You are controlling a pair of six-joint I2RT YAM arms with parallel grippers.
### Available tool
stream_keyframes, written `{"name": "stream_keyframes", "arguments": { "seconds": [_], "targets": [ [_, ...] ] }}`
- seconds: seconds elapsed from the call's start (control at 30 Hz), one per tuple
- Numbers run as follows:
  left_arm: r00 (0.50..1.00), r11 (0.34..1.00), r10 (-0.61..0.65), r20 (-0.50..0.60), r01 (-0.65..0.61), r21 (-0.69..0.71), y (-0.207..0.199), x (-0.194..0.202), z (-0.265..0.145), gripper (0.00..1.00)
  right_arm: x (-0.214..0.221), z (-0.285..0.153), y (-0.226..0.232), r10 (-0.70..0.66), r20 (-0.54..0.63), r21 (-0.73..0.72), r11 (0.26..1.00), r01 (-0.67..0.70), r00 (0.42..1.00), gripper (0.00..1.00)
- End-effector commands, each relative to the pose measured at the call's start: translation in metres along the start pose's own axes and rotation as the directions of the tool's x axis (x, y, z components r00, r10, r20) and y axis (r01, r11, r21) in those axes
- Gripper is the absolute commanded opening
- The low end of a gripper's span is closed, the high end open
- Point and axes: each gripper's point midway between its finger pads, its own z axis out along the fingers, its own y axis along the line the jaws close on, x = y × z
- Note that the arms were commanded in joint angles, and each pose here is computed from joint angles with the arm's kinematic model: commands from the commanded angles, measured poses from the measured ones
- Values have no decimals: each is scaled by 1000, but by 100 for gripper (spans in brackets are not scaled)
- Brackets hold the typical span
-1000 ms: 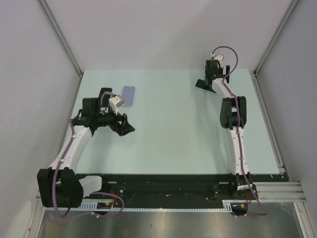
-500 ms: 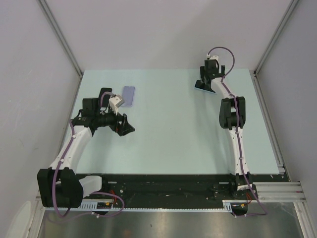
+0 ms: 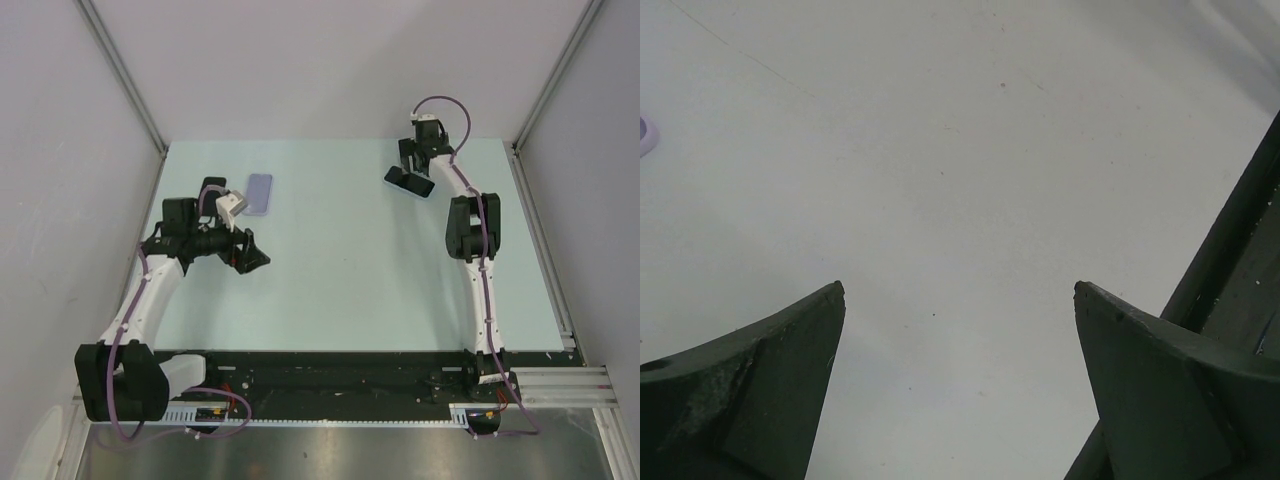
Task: Take the phone out of the phone case
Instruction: Move the phone to the center of the board.
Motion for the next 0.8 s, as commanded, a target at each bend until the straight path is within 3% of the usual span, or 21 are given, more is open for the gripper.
{"name": "stream_keyframes", "arguments": {
  "seconds": [0.0,0.13,0.53,0.77],
  "targets": [
    [997,998,53,49,-54,19,-5,-10,-6,100,43,-32,36,-144,-165,-192,975,111,976,100],
    [997,998,55,54,-56,23,-6,-11,-7,100,51,-41,45,-169,-163,-234,964,128,972,100],
    [997,998,54,58,-56,24,-7,-11,-8,100,24,-11,33,-166,-109,-15,986,165,980,100],
    [997,998,47,54,-49,32,-6,-10,-6,100,17,-15,64,-246,-58,-117,964,238,967,100]
  ]
}}
